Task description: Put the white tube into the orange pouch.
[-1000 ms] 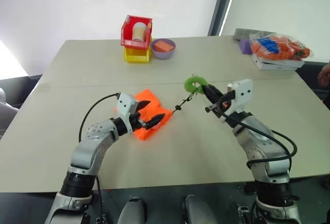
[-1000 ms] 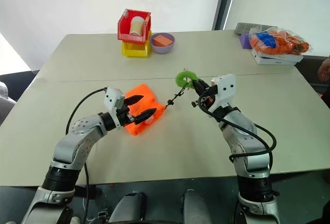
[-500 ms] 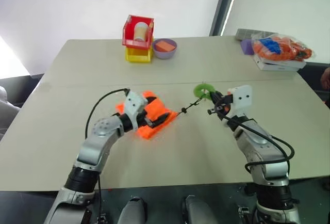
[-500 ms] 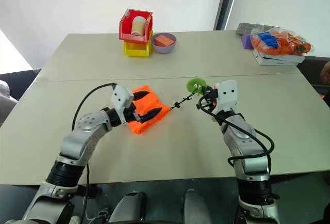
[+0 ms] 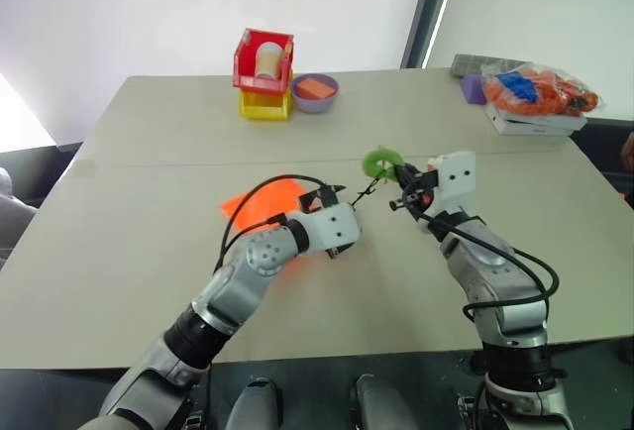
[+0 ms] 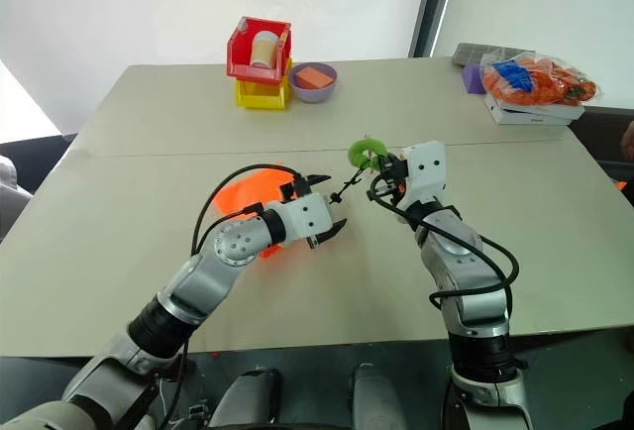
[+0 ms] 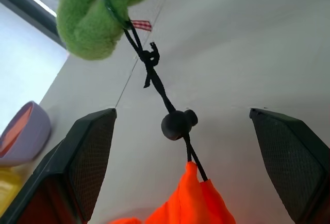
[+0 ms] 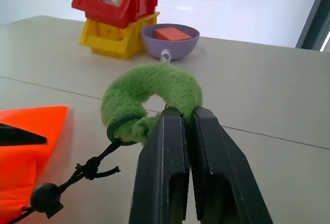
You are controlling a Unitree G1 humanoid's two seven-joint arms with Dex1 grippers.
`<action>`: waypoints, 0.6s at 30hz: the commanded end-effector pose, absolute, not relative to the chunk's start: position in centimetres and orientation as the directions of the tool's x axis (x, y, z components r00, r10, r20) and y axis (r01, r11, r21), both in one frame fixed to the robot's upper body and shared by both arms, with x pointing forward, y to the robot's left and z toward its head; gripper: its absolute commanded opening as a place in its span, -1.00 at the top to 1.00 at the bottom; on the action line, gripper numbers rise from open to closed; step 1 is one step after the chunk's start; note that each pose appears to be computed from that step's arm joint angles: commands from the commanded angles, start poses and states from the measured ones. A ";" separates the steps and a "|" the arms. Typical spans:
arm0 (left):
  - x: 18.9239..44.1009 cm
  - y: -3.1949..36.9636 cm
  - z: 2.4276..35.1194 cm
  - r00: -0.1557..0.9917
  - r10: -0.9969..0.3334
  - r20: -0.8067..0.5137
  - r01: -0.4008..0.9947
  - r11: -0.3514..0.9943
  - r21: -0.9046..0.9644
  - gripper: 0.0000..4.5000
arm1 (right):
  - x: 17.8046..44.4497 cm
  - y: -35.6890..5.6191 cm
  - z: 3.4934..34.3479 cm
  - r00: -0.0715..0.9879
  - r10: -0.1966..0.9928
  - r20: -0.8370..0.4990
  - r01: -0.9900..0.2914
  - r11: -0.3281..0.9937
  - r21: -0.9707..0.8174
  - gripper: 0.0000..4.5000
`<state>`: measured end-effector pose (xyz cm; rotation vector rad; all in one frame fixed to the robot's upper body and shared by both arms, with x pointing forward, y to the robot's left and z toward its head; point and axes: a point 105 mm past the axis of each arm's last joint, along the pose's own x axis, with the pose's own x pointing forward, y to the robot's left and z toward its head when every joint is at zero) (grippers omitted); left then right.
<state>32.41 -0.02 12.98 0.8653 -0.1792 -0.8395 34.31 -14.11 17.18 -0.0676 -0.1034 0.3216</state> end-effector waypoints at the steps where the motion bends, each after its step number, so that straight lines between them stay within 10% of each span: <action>1: 32.6 -0.5 14.2 0.709 -0.692 -0.136 0.522 0.385 0.761 -0.97 | 33.8 -13.3 19.4 0.921 0.352 0.167 -0.340 0.935 -0.099 1.00; 9: 33.2 -0.4 13.6 0.782 -0.611 -0.123 0.559 0.601 0.571 -0.97 | 33.5 -12.4 19.5 0.903 0.396 0.168 -0.378 0.917 -0.130 1.00; 13: 33.0 -0.5 13.2 0.777 -0.610 -0.153 0.573 0.586 0.573 -0.39 | 33.4 -12.4 19.6 0.902 0.397 0.169 -0.379 0.916 -0.129 1.00; 18: 32.9 -0.5 12.5 0.773 -0.603 -0.195 0.587 0.564 0.581 -0.39 | 33.2 -12.1 19.8 0.896 0.407 0.180 -0.387 0.912 -0.134 1.00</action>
